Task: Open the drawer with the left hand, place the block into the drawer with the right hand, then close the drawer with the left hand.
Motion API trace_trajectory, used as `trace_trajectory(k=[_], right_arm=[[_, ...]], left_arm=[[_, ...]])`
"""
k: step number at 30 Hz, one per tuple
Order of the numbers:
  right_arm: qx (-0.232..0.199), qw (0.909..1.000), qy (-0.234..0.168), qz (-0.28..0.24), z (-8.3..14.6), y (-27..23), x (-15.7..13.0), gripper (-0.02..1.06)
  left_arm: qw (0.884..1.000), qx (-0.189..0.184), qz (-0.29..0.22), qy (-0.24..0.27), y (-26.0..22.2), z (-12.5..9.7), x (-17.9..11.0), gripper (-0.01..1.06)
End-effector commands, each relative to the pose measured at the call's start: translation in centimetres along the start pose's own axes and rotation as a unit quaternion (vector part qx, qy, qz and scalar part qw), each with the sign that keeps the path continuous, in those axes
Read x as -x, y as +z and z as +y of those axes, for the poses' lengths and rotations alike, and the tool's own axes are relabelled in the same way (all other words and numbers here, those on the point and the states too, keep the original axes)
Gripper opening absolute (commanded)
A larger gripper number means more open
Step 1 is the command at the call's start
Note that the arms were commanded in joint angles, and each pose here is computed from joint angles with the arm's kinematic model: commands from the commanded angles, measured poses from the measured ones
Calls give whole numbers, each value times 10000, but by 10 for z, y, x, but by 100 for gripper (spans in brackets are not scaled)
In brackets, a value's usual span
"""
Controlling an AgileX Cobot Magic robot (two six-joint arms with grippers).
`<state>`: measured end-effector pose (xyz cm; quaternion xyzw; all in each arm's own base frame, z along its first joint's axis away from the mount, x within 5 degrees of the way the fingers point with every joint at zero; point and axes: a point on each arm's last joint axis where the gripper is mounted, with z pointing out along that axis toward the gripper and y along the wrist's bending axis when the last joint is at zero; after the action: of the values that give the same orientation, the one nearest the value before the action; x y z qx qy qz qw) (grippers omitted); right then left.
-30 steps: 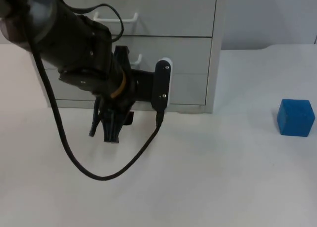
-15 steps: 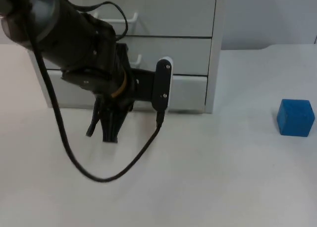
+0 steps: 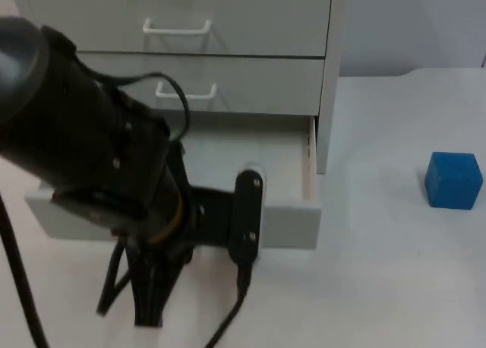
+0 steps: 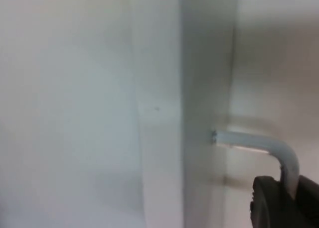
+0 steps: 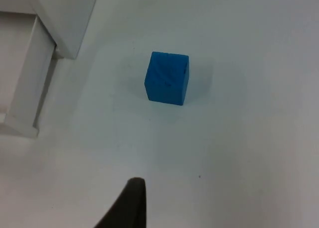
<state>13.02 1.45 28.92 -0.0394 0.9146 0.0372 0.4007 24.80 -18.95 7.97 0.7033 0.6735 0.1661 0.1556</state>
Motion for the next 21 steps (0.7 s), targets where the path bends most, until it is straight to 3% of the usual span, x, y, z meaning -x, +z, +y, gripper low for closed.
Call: trace_trajectory(k=[1,8,11,14,21], right_arm=[[-42,10000,-34,-76,-1,0,1,105],[-42,10000,-33,-60,-1,0,1,105],[-42,10000,-33,-51,-1,0,1,105],[-42,10000,-33,-51,-1,0,1,105],[-41,10000,-33,-42,-1,0,1,105]], left_arm=[[9987,-295,-9,-421,-1,-18,3,0],[9978,-402,-5,-530,-4,-25,8,0],[9984,-408,73,-388,-4,-25,7,0],[9990,-416,163,89,-4,-25,5,0],[9986,-465,155,212,-3,-26,5,0]])
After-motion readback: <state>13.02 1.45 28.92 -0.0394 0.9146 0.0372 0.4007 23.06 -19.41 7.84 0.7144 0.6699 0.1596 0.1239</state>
